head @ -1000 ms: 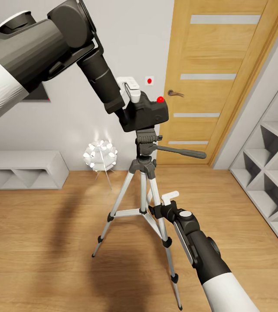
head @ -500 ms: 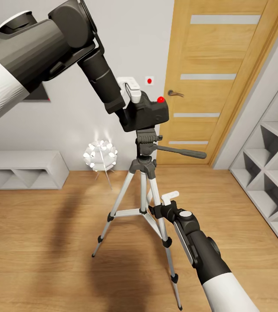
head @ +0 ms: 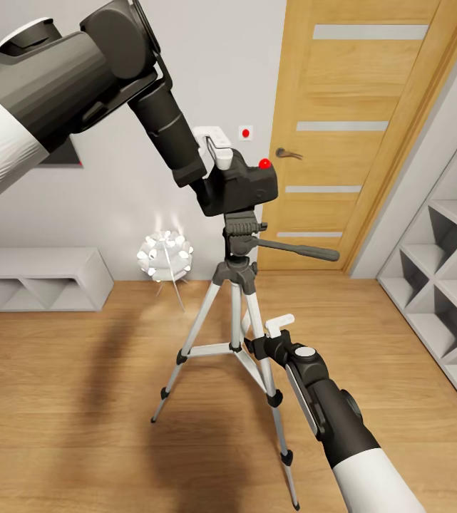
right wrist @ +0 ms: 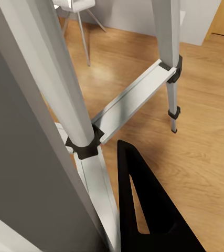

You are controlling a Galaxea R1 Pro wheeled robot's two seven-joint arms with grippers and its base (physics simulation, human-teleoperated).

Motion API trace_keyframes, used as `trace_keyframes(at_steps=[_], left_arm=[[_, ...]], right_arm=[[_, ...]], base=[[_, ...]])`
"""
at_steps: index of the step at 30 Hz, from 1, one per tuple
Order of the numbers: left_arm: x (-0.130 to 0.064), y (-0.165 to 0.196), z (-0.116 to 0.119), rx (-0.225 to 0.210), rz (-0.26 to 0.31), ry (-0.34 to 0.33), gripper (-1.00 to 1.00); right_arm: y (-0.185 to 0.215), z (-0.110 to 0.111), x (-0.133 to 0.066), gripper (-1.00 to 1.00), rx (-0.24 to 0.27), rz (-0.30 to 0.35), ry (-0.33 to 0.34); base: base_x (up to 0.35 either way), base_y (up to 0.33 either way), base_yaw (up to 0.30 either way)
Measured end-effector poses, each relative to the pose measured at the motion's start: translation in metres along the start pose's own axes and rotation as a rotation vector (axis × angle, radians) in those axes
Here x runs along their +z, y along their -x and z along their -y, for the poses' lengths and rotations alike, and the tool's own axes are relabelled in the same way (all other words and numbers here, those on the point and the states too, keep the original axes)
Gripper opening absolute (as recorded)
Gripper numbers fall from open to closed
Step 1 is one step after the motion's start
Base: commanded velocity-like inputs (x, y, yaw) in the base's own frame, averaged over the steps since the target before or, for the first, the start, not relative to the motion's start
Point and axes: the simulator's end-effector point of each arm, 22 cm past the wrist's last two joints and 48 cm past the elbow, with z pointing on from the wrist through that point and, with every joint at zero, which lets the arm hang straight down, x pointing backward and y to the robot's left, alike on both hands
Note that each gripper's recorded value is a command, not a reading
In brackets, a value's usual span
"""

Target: Attach the digital camera to the camera tripod in the bedroom.

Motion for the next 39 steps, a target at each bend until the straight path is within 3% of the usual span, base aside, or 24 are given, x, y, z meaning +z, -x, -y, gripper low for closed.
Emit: trace_keyframes(at_steps=[7,8,39], left_arm=[[0.0,0.0,-0.0002,0.001,0.0,0.002,-1.0],[0.0,0.0,-0.0003,0.001,-0.001,0.003,1.0],[0.0013,-0.0011,-0.0013,0.005,-0.006,0.006,1.0]], right_arm=[[0.0,0.0,0.0,-1.0,0.0,0.0,0.0],[0.0,0.0,0.0,-1.0,0.0,0.0,0.0],[0.0001,0.0002,0.0,-1.0,0.001,0.0,0.001]], base=[[0.0,0.0,0.0],[0.0,0.0,0.0],[0.0,0.0,0.0]])
